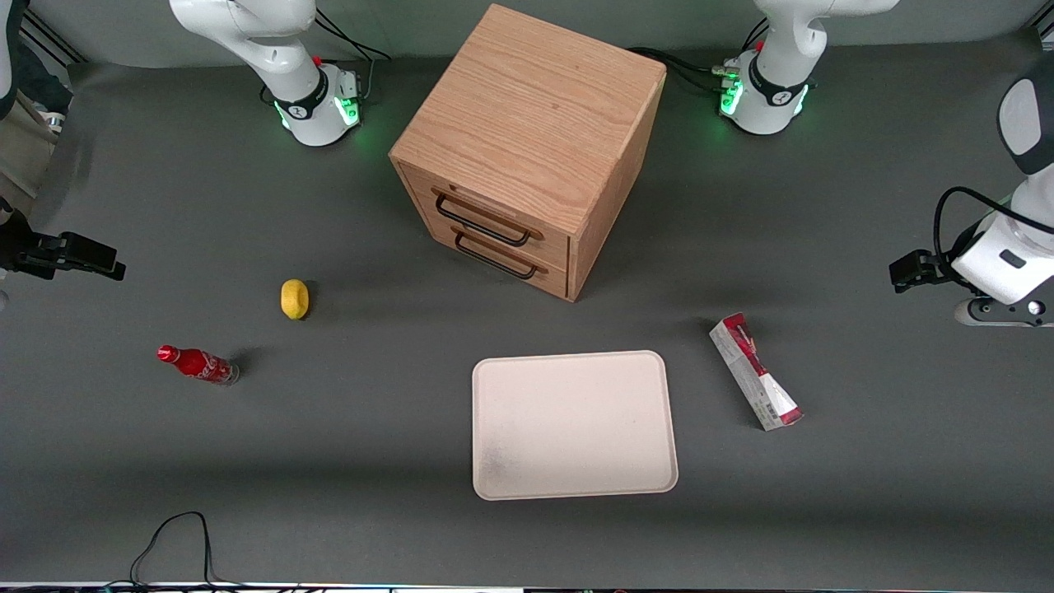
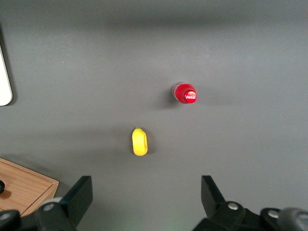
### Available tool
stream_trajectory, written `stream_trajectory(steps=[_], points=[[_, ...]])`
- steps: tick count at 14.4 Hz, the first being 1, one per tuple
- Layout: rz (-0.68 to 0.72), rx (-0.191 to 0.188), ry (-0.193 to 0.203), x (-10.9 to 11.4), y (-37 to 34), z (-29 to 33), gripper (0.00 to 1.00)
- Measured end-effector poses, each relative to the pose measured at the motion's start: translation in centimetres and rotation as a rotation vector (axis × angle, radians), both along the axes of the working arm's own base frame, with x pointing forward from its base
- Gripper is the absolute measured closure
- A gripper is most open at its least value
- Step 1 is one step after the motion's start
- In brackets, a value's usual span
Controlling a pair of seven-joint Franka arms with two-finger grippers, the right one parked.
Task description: Place red cookie box on tray
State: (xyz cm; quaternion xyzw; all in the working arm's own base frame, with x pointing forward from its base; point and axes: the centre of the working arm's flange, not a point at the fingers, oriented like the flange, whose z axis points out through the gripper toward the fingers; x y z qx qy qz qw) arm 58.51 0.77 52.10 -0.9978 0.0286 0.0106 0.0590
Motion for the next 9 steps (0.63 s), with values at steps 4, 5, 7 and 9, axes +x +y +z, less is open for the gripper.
stream_trajectory(steps=[4,5,7,9], points=[[0.025,-0.037,0.038,-0.3,0.6,0.8,0.0],[0.033,-0.055,0.038,-0.3,0.9,1.2,0.0],[0.034,-0.07,0.031,-0.3,1.0,1.6,0.0],[0.026,-0.072,0.045,-0.4,0.4,2.3,0.0]])
